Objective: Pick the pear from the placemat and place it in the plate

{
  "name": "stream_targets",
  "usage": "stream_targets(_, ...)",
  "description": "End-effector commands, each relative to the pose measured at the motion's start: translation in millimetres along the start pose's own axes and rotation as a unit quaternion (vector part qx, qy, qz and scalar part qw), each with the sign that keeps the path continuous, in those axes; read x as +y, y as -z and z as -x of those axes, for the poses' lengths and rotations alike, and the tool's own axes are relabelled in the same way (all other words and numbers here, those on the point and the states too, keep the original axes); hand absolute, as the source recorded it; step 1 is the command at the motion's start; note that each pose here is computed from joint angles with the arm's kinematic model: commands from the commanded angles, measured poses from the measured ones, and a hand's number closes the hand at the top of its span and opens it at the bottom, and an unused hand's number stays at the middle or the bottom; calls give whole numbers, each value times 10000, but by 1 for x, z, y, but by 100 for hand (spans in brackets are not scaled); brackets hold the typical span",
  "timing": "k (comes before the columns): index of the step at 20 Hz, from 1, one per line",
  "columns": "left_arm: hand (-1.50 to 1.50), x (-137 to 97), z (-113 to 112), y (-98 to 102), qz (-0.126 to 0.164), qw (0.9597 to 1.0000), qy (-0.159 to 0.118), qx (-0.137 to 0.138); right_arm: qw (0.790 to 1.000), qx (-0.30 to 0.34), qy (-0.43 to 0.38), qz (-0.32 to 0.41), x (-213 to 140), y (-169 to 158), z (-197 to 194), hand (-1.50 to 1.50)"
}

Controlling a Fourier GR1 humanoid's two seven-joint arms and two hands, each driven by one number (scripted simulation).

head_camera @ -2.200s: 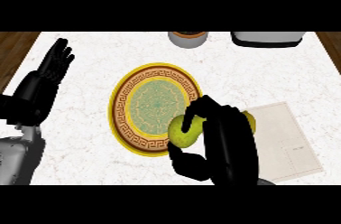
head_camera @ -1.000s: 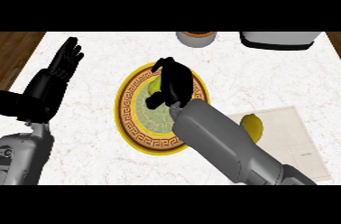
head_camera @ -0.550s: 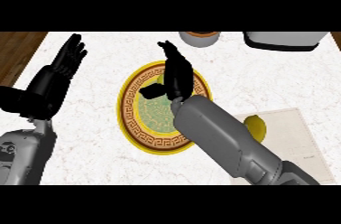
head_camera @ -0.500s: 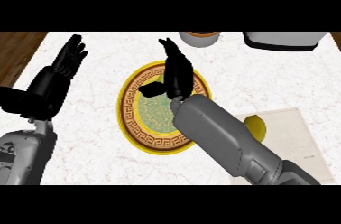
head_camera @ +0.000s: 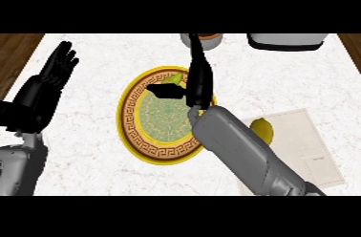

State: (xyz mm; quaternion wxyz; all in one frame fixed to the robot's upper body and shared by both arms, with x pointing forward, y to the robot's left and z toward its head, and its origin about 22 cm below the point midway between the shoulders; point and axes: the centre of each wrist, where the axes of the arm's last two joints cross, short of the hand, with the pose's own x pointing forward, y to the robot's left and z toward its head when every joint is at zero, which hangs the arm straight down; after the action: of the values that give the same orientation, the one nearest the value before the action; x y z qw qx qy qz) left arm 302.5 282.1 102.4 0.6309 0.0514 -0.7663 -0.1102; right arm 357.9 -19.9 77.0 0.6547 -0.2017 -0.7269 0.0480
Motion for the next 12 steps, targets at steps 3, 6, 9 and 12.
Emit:
stream_targets(3,0,-7,7,-8,-142,9999,39,84,9977,-50,579,355,-50,-1,22,-150)
stream_targets(6,0,10,-15,-18,-141,9999,69,55,9984,-151,445,307,-91,-3,38,-150)
stream_targets(9,0,2,4,-18,-170,9998,97,78,9982,-136,502,301,-108,-25,56,-150)
stream_targets(12,0,9,6,-23,-112,9999,40,102,9986,-230,450,137,-143,-35,70,-150)
